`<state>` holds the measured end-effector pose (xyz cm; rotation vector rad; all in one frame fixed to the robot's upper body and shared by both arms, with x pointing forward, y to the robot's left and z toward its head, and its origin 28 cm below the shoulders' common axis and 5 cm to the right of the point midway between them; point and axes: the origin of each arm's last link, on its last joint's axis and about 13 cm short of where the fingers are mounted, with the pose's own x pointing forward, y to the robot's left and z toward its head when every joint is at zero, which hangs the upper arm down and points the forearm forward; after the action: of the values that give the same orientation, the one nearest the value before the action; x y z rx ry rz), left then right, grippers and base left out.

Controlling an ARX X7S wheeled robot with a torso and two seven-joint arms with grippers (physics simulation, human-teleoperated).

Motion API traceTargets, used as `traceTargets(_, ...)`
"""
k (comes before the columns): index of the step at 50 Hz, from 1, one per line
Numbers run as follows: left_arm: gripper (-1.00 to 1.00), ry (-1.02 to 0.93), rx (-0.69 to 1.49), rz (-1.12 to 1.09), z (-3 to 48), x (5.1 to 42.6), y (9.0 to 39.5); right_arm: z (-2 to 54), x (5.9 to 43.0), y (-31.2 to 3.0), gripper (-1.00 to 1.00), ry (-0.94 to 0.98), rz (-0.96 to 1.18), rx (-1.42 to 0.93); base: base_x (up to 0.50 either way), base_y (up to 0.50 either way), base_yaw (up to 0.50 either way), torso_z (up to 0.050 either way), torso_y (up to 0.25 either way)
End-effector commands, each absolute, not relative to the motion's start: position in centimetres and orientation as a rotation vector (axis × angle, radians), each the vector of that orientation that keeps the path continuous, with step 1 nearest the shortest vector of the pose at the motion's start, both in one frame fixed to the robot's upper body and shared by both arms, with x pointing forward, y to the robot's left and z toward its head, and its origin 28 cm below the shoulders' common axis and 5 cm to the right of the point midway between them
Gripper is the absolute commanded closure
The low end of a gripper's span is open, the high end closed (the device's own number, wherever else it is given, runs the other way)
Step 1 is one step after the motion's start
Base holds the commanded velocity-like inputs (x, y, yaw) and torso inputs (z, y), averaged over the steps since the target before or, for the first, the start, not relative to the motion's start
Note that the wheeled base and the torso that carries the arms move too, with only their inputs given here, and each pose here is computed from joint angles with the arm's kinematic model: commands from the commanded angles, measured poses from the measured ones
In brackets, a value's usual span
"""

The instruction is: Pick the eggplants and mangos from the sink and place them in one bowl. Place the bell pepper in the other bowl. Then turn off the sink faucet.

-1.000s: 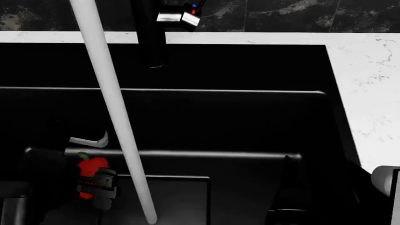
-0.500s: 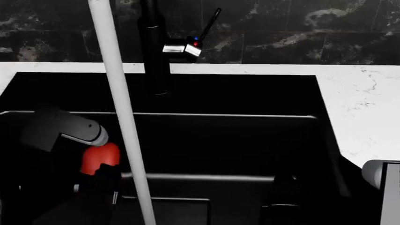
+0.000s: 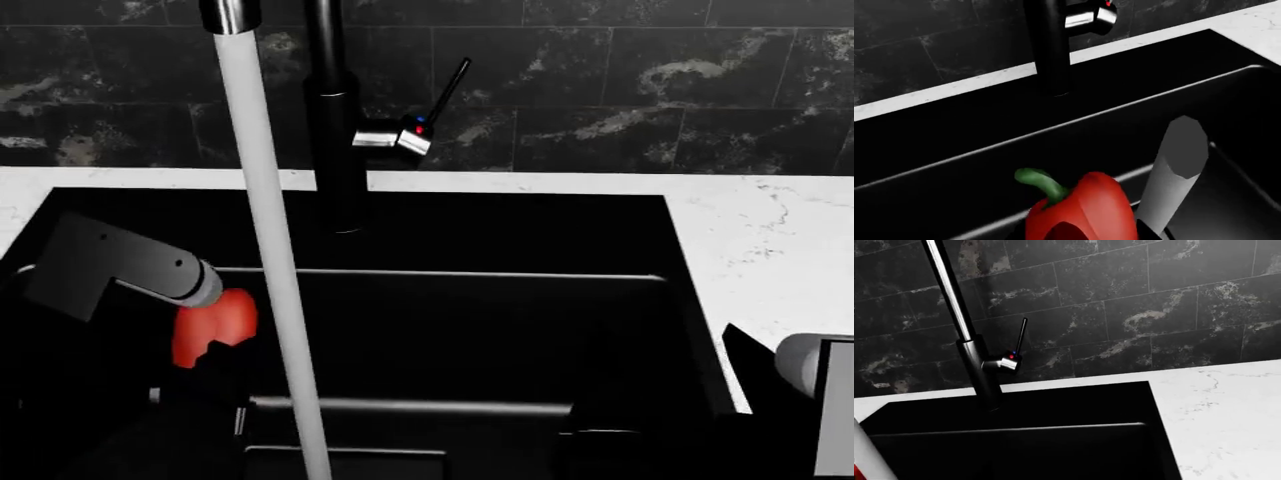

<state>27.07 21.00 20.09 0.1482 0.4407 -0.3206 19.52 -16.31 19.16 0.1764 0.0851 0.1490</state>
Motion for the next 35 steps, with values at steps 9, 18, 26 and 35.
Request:
traceTargets(9, 1.00, 0.068, 0.192, -0.254, 23.5, 25.1, 22.7, 20.1, 20.0, -16.3, -1.00, 0.045, 0.164, 0.142, 0.00, 0.00, 0.00, 0.000, 0.000)
traceTargets(18, 1.00, -0.006, 0.207, -0.205, 23.1, 23.9, 23.3, 20.4, 20.0, -16.2, -1.00, 0.009, 0.158, 0.125, 0.00, 0.00, 0.00, 0.000, 0.000)
traceTargets(26, 1.00, -0.030, 0.201, -0.199, 23.8, 23.6, 23.6, 20.0, 19.7, -16.1, -1.00, 0.022, 0.152, 0.111, 0.00, 0.00, 0.00, 0.000, 0.000)
traceTargets(35, 1.00, -0.057, 0.194, -0.179, 24.3, 23.7, 24.0, 20.6, 19.7, -16.0, -1.00, 0.000, 0.154, 0.091, -0.16, 0.06, 0.00, 0.000, 0.000)
